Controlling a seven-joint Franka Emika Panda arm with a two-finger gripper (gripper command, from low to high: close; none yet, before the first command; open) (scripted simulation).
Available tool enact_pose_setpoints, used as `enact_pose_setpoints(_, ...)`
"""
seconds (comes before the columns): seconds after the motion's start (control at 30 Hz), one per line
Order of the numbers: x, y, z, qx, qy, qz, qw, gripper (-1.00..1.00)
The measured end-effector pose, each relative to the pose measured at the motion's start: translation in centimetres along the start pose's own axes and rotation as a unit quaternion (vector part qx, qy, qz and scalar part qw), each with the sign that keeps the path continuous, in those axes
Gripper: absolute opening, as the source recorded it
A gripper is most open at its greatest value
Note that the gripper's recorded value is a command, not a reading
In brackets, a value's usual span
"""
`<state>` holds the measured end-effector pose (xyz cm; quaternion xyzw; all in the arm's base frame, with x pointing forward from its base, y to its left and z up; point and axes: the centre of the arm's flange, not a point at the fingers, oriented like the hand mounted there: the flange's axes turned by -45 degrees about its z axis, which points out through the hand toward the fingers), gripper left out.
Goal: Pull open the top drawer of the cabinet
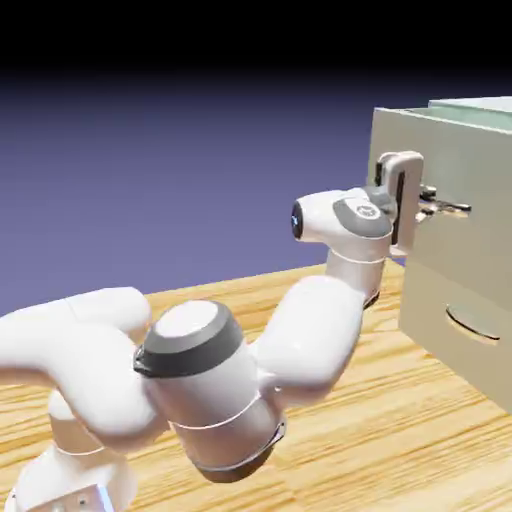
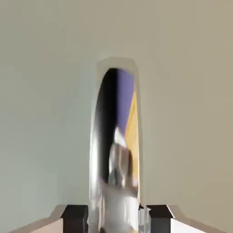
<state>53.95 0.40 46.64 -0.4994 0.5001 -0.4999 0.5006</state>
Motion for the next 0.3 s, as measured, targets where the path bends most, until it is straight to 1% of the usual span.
enact_pose_setpoints(0.17, 0.0, 0.0, -5.5, 0.0, 0.0, 0.0, 1.0, -1.0)
enact_pose_setpoints(0.2, 0.0, 0.0, -6.1, 0.0, 0.0, 0.0, 1.0, 1.0)
enact_pose_setpoints(0.27, 0.0, 0.0, -6.1, -0.001, 0.0, -0.001, 1.0, 1.0)
enact_pose_setpoints(0.3, 0.0, 0.0, -7.3, 0.0, -0.001, 0.0, 1.0, 1.0)
